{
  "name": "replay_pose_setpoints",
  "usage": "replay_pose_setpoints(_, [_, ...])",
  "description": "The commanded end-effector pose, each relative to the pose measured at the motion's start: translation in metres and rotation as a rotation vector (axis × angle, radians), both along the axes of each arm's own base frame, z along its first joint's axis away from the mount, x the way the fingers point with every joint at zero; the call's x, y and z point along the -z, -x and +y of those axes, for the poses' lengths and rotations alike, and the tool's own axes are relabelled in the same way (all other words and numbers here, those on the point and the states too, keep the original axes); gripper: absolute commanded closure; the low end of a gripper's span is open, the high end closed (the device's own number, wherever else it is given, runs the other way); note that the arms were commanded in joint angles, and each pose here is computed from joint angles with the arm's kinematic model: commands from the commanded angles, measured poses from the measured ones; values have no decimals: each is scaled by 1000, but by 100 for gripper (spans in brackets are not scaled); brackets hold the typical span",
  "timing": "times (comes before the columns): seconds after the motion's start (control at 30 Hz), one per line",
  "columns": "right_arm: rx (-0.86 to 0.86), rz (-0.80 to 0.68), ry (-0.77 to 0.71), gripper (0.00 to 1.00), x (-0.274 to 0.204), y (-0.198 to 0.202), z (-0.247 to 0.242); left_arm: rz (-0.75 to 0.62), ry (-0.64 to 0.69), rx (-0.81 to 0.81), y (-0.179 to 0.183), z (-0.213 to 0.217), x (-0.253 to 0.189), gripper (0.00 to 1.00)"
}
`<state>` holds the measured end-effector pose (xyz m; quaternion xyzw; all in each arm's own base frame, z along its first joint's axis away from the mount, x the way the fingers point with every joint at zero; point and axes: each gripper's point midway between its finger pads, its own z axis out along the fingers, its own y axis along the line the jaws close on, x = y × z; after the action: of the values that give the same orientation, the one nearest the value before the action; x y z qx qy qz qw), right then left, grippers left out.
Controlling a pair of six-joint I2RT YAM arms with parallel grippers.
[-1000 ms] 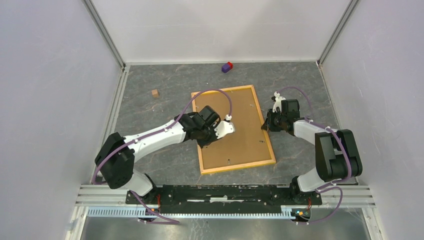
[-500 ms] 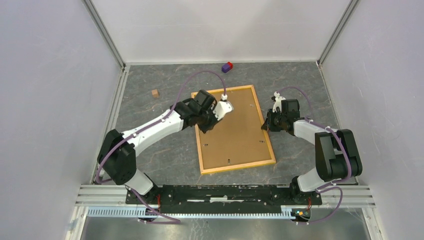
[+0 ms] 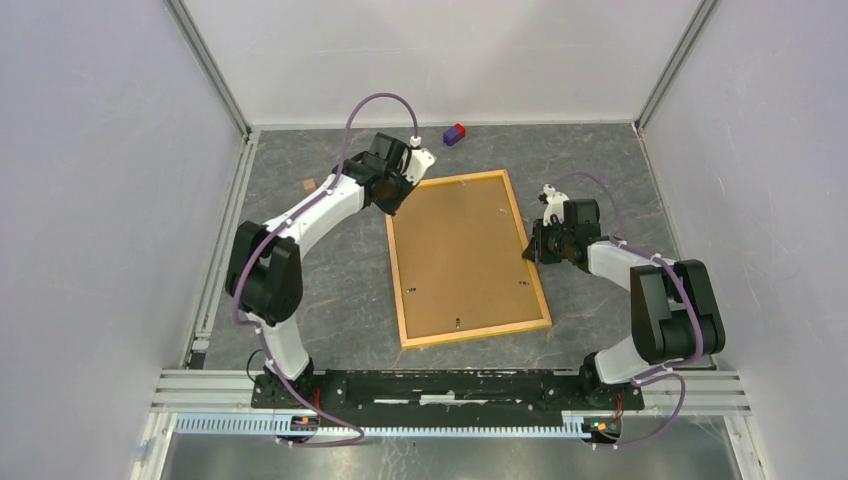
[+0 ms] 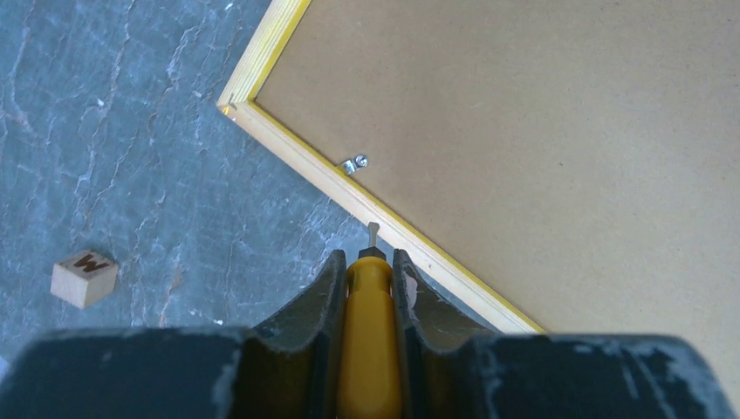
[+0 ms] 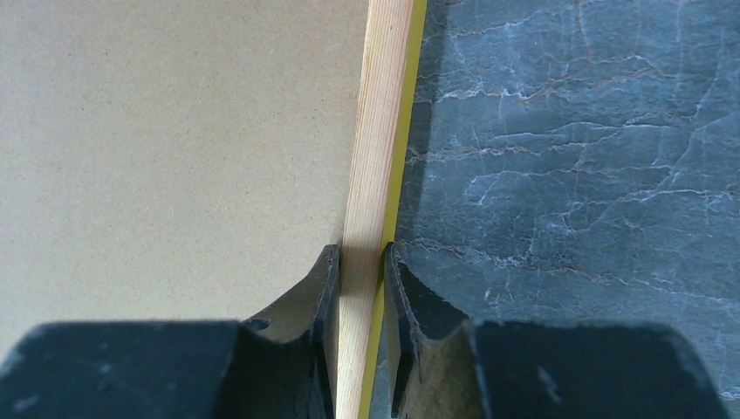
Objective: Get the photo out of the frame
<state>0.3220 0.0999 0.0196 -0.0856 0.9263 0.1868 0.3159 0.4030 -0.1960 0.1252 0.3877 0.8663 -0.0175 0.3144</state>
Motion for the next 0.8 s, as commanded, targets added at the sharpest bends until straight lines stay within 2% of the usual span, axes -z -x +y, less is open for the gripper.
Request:
replay_pose_setpoints(0.0, [-96,201,16,100,39,55,5,-55,-2,13,-18,-10,-10,98])
replay_pose_setpoints(0.37, [-106,214,5,100,41,58,7,-93,-43,-29,-35,-5,8,98])
replay_pose_setpoints(0.77, [-101,226,3,100,44,59,6,-81,47,-34,-35,-4,23,98])
